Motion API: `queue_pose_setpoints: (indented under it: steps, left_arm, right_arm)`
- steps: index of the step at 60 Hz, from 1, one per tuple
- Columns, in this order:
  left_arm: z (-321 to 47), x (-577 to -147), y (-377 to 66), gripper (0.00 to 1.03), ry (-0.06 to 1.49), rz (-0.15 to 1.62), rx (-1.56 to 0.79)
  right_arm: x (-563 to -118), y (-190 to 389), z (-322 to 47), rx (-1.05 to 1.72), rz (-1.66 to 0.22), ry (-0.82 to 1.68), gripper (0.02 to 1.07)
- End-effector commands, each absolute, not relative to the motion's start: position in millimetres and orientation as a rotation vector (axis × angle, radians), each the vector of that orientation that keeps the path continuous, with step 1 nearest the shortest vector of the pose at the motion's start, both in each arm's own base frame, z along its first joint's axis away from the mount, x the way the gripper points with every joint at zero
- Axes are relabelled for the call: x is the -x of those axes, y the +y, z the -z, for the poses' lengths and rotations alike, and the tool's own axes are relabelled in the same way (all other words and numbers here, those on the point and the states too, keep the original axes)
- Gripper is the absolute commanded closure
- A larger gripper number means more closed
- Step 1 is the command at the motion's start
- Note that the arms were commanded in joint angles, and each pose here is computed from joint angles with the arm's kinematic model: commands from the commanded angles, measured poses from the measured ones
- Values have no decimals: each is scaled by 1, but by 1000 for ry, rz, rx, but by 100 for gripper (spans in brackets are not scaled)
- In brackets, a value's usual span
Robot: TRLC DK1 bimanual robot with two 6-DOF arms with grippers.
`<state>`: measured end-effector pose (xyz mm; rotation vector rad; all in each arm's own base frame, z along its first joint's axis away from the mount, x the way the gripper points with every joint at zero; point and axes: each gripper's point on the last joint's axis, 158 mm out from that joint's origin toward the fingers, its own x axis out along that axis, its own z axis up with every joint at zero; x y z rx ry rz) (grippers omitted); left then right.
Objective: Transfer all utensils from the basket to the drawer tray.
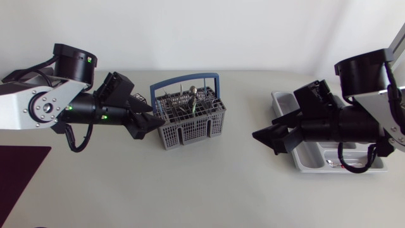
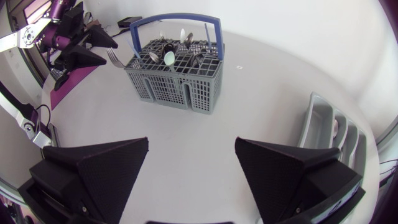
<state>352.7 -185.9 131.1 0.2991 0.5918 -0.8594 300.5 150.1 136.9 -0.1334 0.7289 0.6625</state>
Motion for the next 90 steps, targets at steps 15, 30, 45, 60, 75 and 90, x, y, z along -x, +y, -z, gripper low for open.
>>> queue_pose_setpoints:
  steps: [15,30,45,60,75,90]
  left_arm:
    - [-131,-368,-199,73,537,919,-312]
    - [-133,-374,-203,100,528,941,-294]
    - [-152,-375,-207,100,558,947,-197]
    - [-174,-375,-207,100,579,912,-104]
    - [-198,-362,-217,100,566,922,-58]
    - [-219,-350,-233,100,572,918,9]
  right_arm:
    - [-310,178,-145,175,-719,685,7]
    - [-314,184,-137,202,-714,691,7]
    - [-318,190,-135,228,-714,692,7]
    - [-320,194,-130,231,-720,701,7]
    - [-321,195,-127,232,-718,706,7]
    - [-320,212,-132,261,-744,694,7]
